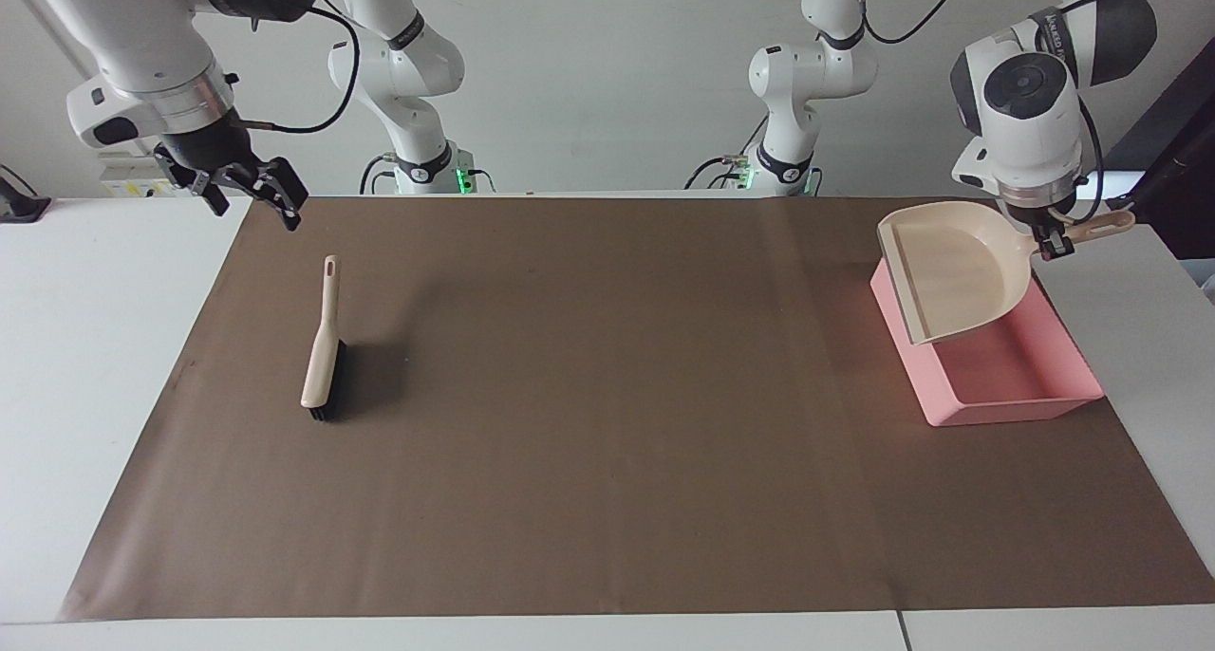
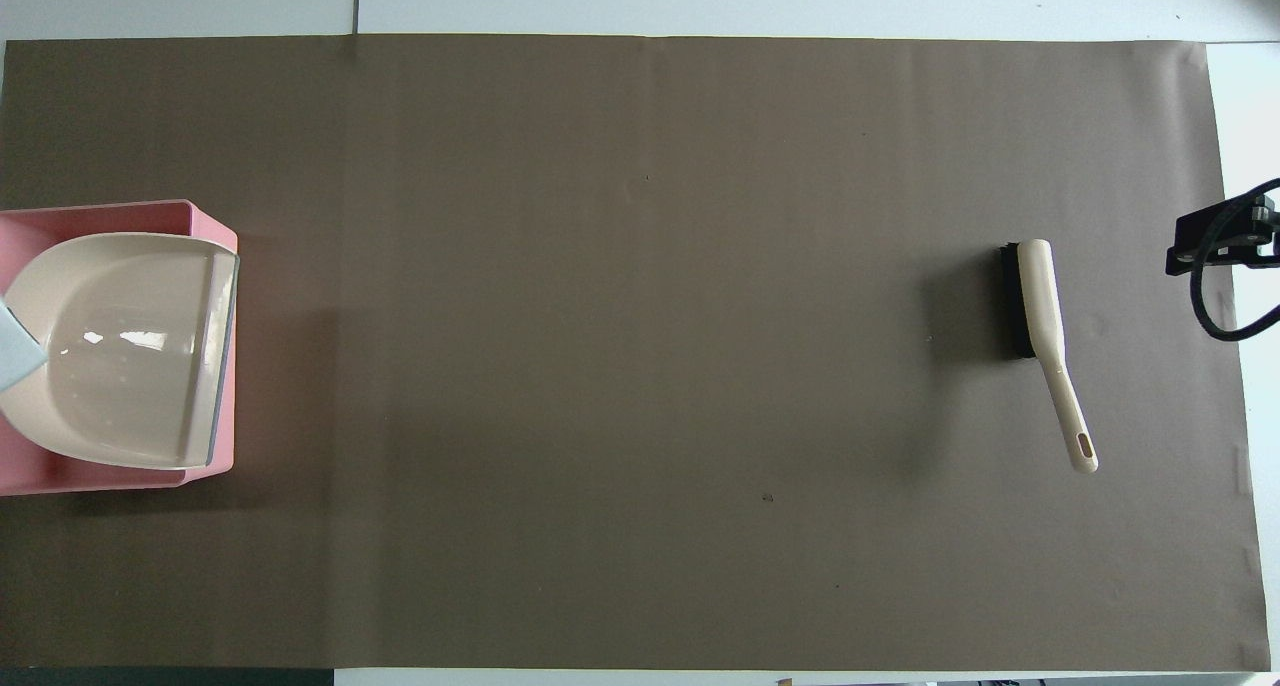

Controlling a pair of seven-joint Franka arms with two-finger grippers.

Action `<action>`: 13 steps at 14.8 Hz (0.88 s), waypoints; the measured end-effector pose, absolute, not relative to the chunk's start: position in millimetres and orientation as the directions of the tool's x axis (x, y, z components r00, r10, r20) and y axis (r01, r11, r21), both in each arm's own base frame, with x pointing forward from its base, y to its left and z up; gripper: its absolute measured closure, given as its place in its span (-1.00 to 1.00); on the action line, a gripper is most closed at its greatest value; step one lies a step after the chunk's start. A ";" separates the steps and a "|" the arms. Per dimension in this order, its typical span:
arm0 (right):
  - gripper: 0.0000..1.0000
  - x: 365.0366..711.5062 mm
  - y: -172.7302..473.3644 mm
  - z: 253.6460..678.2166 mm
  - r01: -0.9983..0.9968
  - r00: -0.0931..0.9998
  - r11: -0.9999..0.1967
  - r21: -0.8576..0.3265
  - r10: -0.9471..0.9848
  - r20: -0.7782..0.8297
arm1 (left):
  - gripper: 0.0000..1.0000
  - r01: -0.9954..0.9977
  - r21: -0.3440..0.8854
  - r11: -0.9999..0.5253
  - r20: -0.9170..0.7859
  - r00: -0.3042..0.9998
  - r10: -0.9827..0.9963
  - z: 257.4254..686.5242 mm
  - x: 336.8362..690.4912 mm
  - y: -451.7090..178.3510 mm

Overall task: Clean e-waste and dump in bin
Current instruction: 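Lower the dustpan back onto the table beside the bin with the left gripper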

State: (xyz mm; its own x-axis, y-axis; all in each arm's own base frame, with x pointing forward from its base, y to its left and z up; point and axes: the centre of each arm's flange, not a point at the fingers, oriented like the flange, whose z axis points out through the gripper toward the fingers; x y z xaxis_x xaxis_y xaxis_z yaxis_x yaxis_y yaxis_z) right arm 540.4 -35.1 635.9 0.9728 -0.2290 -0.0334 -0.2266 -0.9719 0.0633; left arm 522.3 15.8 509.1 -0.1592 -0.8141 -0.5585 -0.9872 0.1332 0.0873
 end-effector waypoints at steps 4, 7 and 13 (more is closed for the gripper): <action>-1.00 540.6 -31.6 635.9 -0.217 0.975 -0.974 0.062 -0.220 -0.034 | 0.35 -0.987 0.093 0.128 -0.481 -0.157 -0.863 463.4 502.1 -68.5; -1.00 541.0 -23.1 636.0 -0.198 0.979 -0.978 0.062 -0.201 -0.034 | 0.35 -0.990 0.079 0.113 -0.434 -0.136 -0.890 435.4 489.9 -114.9; -1.00 541.0 -17.0 635.0 -0.121 0.992 -0.991 0.060 -0.124 -0.038 | 0.35 -0.992 -0.003 0.123 -0.387 -0.112 -0.915 377.1 485.7 -184.9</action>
